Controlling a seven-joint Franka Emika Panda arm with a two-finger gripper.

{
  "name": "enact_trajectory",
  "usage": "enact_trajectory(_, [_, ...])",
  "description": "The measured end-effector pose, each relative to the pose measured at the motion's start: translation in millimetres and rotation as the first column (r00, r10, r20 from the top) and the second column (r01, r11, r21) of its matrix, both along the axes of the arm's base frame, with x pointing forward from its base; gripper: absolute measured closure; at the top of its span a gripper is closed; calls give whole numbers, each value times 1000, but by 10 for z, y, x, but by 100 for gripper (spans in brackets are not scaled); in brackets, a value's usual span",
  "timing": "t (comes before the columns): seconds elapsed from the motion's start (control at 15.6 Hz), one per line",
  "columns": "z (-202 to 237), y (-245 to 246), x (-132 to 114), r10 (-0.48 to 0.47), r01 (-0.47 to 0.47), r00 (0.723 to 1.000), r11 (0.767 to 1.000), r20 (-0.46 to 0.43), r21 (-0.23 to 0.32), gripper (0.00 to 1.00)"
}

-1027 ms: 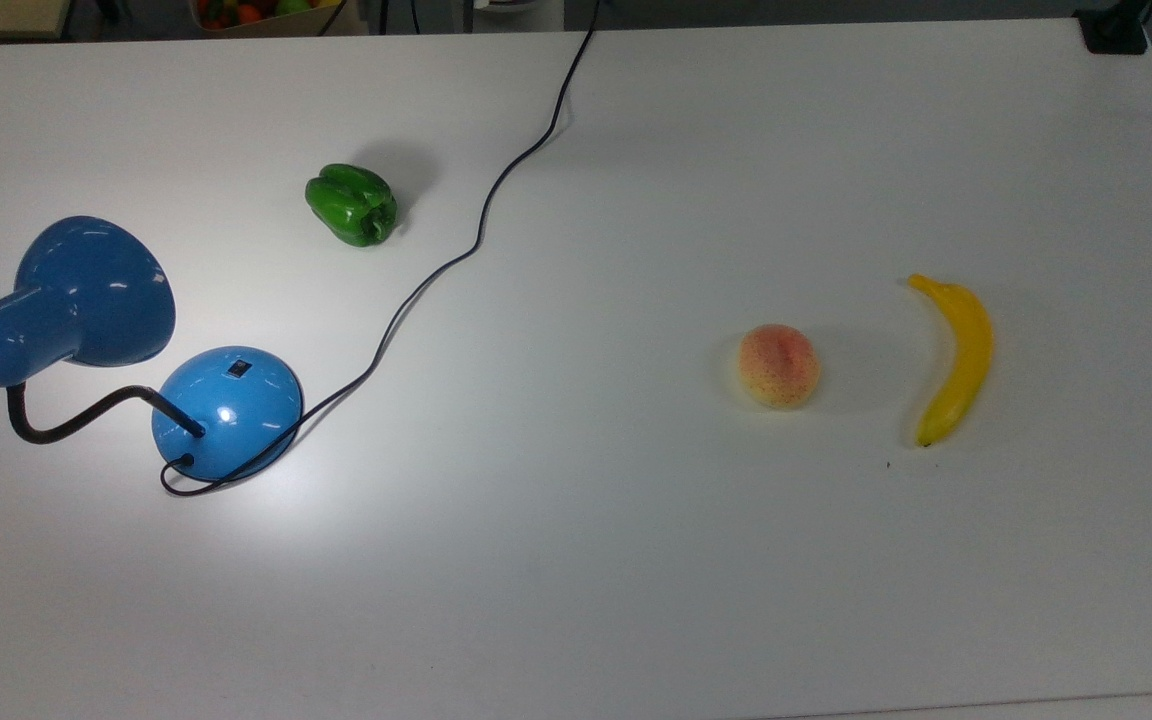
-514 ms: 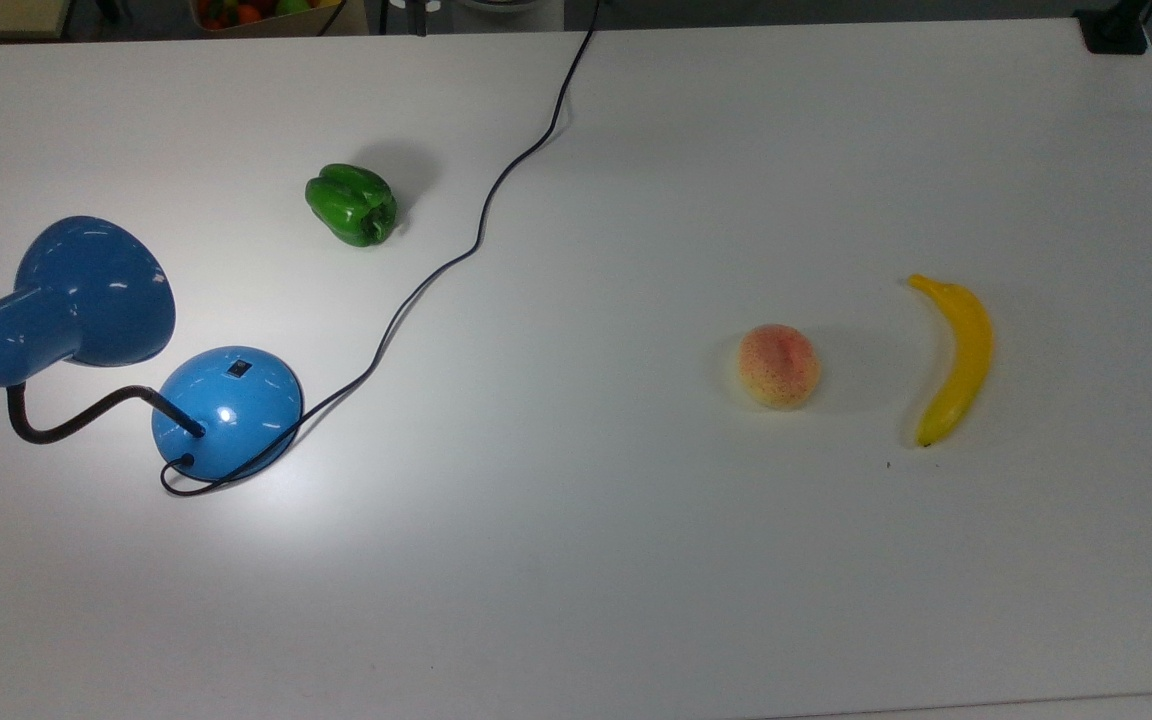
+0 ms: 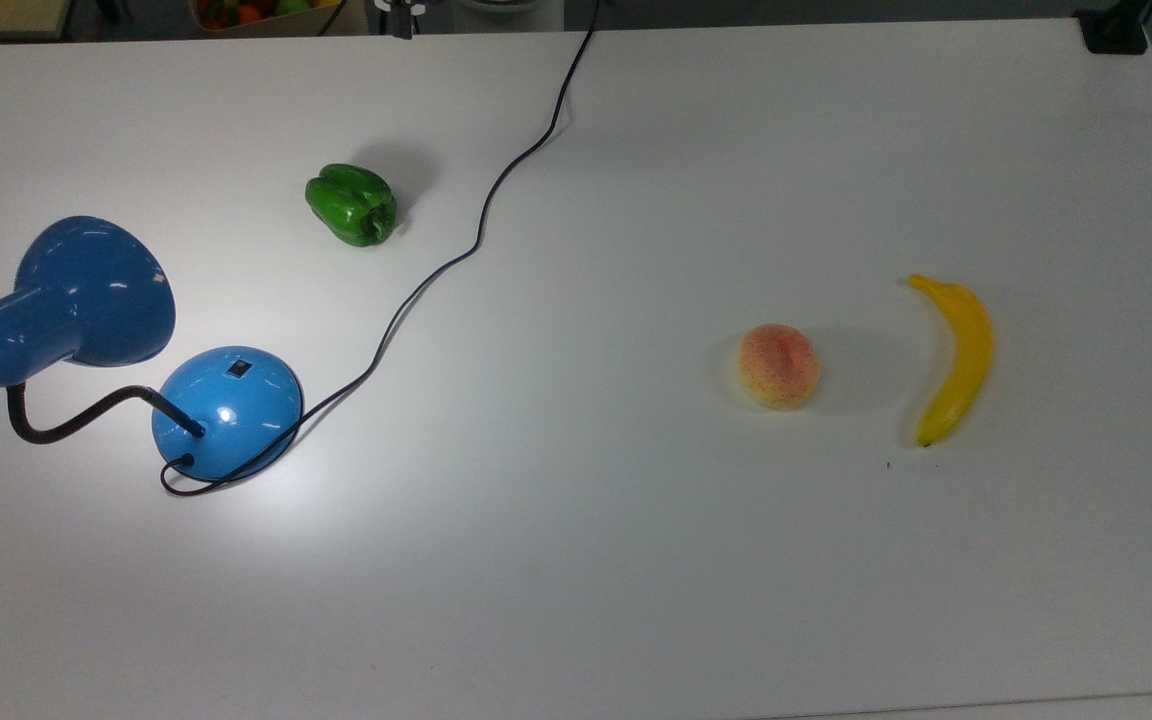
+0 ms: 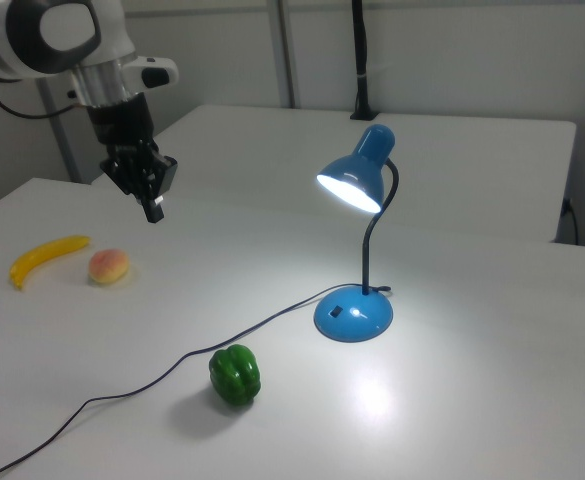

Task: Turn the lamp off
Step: 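Move the gripper over to the blue lamp base beside the switch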

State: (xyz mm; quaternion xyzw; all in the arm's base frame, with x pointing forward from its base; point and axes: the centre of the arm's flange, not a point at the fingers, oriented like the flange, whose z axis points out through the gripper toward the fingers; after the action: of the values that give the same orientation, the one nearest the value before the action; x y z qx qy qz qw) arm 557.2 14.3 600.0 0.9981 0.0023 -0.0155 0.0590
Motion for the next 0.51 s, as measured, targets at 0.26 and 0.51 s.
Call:
enact_trajectory(0.26, [-208,-111,71,-16,16,1000,1000,1,0,99])
enact_trajectory(0.51, [-545,-273,184,-38,38,998,999,40,4,99])
